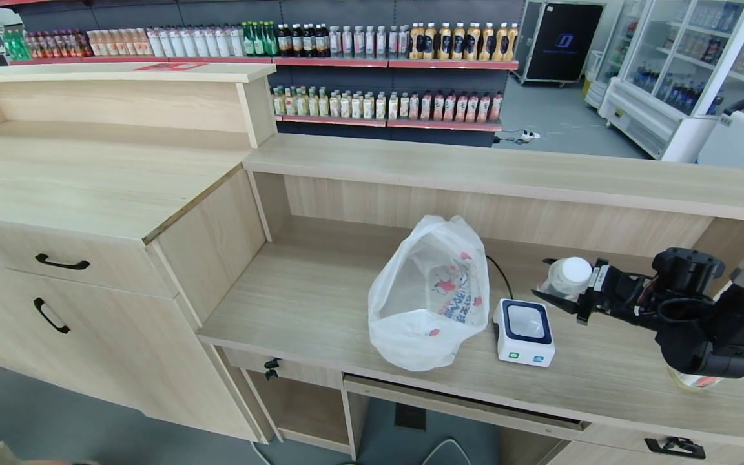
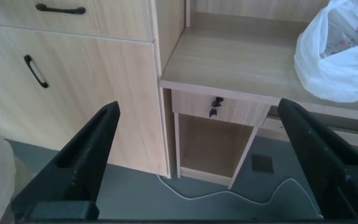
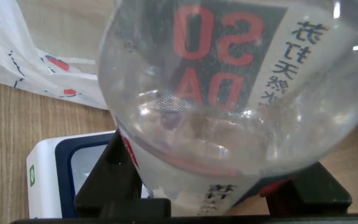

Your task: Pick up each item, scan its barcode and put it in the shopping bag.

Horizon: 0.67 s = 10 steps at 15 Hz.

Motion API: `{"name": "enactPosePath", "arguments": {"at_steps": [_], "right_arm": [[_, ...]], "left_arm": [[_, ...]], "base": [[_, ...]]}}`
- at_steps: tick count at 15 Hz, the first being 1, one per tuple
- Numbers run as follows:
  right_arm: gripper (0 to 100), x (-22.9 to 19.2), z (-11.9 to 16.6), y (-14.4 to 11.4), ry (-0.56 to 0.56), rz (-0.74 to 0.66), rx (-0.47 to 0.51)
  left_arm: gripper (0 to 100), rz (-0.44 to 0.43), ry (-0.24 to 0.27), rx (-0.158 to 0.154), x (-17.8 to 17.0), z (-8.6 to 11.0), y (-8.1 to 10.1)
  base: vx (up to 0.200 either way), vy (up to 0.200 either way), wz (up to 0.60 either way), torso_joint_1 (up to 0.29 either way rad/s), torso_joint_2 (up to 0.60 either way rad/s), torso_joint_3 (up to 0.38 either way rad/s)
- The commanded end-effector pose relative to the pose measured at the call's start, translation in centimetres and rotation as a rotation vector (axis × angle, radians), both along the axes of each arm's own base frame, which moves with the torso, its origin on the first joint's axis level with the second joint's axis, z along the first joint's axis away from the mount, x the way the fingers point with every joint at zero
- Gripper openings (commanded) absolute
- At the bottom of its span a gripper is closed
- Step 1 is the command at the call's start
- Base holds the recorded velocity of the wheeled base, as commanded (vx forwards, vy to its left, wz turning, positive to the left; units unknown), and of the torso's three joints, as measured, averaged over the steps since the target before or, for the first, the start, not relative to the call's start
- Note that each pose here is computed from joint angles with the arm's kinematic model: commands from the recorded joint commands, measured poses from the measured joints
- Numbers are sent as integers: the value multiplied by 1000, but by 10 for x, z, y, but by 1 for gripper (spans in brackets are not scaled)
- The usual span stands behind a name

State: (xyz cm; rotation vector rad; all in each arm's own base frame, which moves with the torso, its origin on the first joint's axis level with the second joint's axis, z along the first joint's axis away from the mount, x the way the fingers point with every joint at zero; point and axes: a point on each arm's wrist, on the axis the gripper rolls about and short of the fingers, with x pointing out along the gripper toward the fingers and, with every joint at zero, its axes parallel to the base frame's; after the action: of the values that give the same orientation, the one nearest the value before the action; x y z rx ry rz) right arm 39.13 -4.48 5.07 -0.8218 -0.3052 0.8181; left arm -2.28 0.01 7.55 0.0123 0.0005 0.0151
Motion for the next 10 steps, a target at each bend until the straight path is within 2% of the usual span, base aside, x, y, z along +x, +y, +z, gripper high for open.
{"name": "enactPosePath", "arguments": {"at_steps": [1, 10], "right_arm": [[0, 3, -4, 2, 4, 7, 1], [0, 20, -14, 15, -12, 43, -2]], "left_arm": [[100, 0, 0, 0, 0, 0, 0], [100, 0, 0, 0, 0, 0, 0]], "base": [[0, 0, 0, 0, 0, 0], [0, 0, 0, 0, 0, 0]]}}
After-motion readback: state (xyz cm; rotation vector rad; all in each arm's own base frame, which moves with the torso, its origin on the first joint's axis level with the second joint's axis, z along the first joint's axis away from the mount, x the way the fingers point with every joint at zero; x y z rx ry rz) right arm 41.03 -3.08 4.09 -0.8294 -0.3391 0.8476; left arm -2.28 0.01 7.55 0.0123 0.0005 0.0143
